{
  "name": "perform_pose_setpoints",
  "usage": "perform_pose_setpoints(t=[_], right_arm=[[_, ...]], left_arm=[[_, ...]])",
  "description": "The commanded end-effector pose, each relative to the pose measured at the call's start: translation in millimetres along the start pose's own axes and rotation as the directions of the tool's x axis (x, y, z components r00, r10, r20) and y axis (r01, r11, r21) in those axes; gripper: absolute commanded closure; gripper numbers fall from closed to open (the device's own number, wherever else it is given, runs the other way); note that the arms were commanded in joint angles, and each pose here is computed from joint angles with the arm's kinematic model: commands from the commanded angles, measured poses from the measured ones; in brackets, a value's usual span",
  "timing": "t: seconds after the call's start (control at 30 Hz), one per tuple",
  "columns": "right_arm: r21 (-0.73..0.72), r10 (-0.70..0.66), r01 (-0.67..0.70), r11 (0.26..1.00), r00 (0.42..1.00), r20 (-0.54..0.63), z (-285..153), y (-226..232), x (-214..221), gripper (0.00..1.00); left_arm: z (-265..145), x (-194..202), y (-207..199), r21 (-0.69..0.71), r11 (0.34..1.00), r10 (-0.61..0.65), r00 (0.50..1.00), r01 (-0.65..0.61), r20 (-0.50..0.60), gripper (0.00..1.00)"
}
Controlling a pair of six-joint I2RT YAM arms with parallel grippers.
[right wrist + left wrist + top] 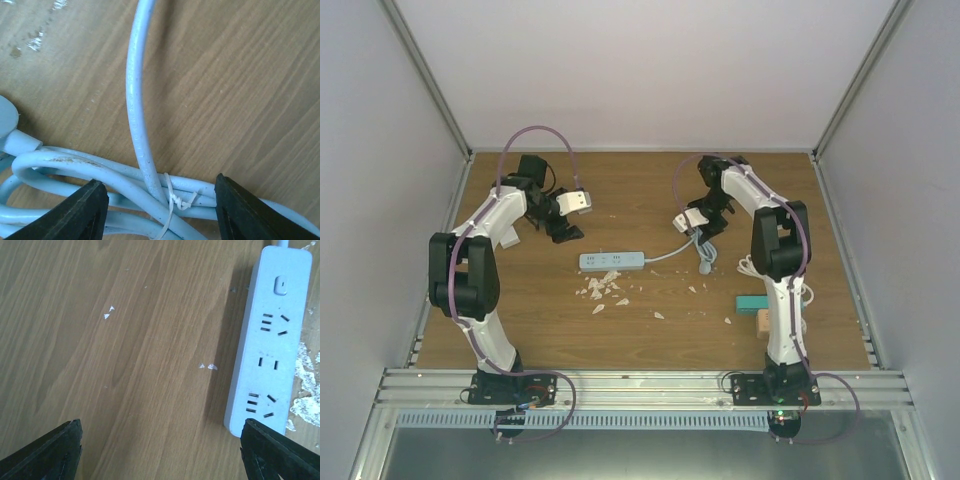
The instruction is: Pull the plug off the socket
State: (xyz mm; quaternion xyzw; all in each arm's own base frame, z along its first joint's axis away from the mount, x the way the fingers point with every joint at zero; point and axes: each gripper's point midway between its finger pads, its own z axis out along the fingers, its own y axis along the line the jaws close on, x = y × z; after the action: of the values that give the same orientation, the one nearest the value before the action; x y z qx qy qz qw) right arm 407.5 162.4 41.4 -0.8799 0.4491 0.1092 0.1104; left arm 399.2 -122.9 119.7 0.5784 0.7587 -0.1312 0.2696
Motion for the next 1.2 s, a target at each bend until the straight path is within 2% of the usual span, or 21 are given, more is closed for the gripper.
perform_pose_setpoints(t=[0.0,0.27,0.4,0.83,1.17], right_arm=[[-0.008,0.062,-0.063,0.998,0.995,-0.076,21,-11,38,0.47],[0.038,0.210,-0.207,0.978,0.972,-0.102,14,-6,75,0.72],[0.072,0.302,-0.296,0.953,0.947,-0.110,4,0,95,0.79],[0.184,0.579,-0.554,0.812,0.805,-0.131,-26,67,181,0.81],[0.263,0.692,-0.644,0.718,0.700,-0.175,-43,124,247,0.80]], left_arm=[[-5,-7,12,-0.082,0.996,0.024,1.000,-0.023,0.010,0.13],[-2,-7,19,-0.098,0.995,0.022,1.000,-0.021,0.008,0.13],[0,-11,23,-0.093,0.996,0.008,1.000,-0.006,0.024,0.13],[14,-32,31,-0.073,0.997,0.030,0.998,-0.026,0.052,0.14],[22,-46,34,-0.069,0.997,0.040,0.997,-0.035,0.067,0.14]])
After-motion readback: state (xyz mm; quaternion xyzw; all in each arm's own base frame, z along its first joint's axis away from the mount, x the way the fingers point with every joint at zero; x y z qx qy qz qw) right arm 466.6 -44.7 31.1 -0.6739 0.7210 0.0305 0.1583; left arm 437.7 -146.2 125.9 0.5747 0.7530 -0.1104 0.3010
